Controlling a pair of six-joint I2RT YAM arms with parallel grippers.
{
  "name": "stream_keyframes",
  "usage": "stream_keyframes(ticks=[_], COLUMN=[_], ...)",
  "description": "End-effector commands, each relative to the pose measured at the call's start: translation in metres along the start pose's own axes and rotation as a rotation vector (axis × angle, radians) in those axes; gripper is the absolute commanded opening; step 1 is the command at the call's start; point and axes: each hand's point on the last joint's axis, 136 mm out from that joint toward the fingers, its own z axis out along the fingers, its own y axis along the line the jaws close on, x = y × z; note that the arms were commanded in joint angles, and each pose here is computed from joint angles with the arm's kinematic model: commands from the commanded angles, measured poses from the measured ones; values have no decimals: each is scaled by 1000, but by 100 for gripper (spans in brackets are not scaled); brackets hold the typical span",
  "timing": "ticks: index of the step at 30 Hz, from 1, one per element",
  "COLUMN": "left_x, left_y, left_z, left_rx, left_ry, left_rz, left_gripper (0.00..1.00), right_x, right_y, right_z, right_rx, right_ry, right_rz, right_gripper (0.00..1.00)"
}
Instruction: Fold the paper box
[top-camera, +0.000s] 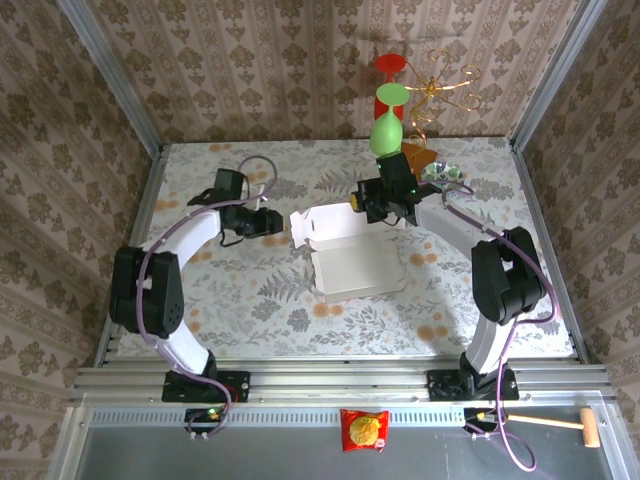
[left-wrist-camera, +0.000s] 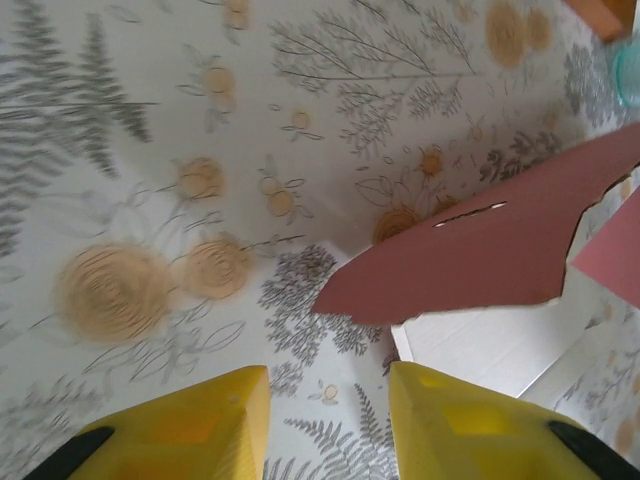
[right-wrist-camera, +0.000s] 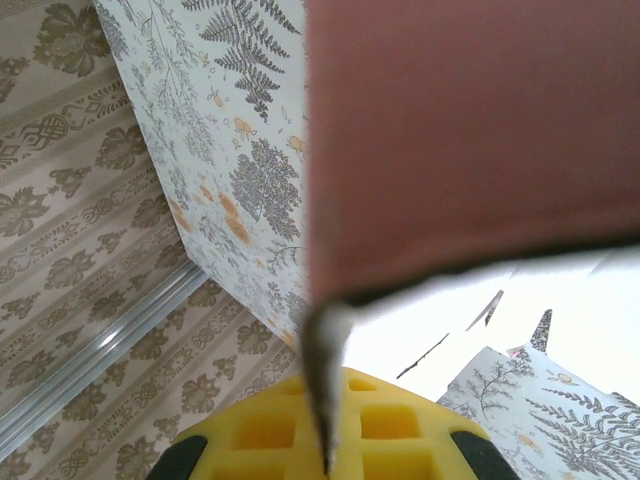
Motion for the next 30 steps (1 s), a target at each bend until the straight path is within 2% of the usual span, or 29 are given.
stream_keyframes(ticks=[1,7,23,30], left_x=[-16,-2,1,4], left_y=[-14,-26,-46,-53], left_z=[7,29,42,46], left_rx=[14,34,94,134], left_ry=[-25,24,-6,-11], left_rz=[125,201,265,303], left_gripper=[37,37,38,37], right_x=[1,-1,-3,-5], right_y=[1,4,5,12], right_z=[4,9,19,21], right_rx=[23,22,28,21], right_ry=[23,42,83,85], right_rz=[-14,-21,-23,-87], right_gripper=[0,0,0,0])
